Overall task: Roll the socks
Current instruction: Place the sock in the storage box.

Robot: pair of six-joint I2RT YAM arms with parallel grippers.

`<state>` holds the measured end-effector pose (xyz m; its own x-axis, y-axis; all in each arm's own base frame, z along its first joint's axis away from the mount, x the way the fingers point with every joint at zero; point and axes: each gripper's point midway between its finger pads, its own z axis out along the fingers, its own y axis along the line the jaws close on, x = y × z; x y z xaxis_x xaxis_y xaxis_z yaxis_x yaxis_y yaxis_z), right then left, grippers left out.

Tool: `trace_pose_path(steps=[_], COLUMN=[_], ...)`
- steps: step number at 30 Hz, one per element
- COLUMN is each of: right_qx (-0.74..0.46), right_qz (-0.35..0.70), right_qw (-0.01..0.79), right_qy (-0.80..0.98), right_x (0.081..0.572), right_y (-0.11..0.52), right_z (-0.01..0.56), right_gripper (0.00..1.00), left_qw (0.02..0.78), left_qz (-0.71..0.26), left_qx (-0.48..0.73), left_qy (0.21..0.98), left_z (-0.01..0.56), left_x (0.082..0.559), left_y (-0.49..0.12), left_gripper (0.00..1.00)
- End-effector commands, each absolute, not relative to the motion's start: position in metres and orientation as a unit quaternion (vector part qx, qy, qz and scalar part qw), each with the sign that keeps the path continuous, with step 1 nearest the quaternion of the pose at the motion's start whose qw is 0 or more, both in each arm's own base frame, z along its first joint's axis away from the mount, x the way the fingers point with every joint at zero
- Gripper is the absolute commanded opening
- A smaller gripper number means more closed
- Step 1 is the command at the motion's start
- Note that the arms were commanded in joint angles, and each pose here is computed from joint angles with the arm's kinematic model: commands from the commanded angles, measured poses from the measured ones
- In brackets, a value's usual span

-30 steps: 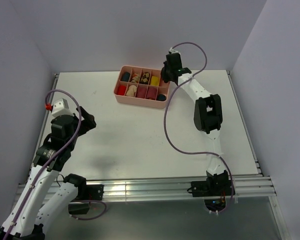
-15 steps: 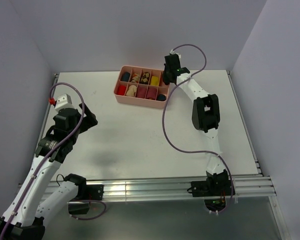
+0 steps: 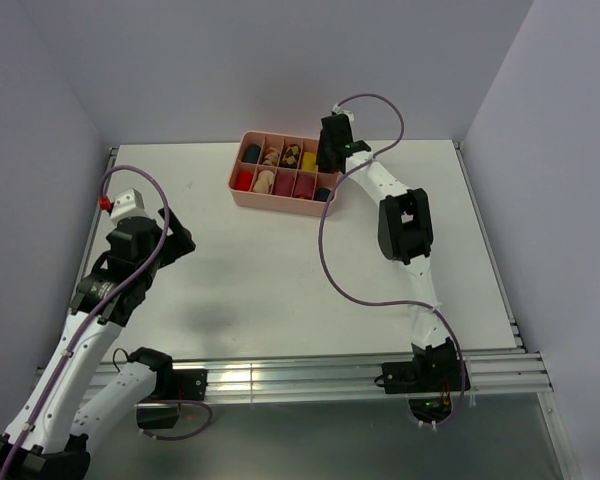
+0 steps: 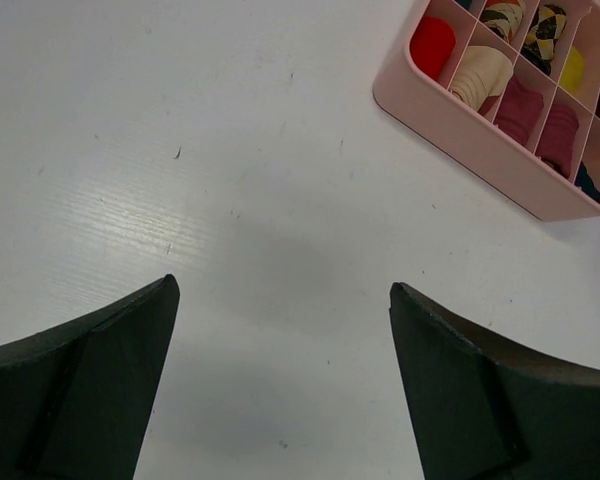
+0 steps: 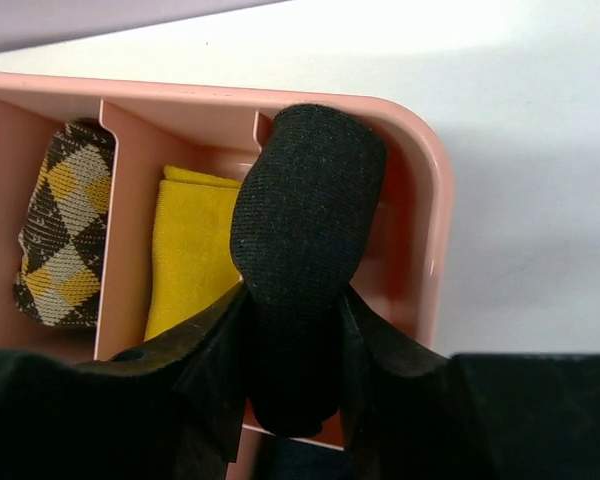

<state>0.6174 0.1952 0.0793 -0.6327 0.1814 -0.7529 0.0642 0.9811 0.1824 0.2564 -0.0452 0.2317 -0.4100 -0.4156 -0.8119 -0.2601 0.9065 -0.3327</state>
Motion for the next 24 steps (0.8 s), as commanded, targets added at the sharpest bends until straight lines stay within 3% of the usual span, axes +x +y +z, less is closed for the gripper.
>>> trace_pose_path(steps=[1,24], right_qx=[0.092,0.111], right_qz=[0.054,0.010], right_qw=[0.436,0.472], right_qy=[0.893,0.875], right_x=[0.614,0.595], right_y=[0.180,0.155], right_z=[0.092,0.124], right_gripper=[0.45,0.59], left_qw=[0.516,0.521], left_qz=[-0.079,-0.084], left_qx=[-0.198,-0.191], left_qy=[0.829,0.828], left_z=[0.241,0.238], left_x=[0.255,0.253], left_y=[-0.043,-0.044], left_gripper=[0.92,0.91])
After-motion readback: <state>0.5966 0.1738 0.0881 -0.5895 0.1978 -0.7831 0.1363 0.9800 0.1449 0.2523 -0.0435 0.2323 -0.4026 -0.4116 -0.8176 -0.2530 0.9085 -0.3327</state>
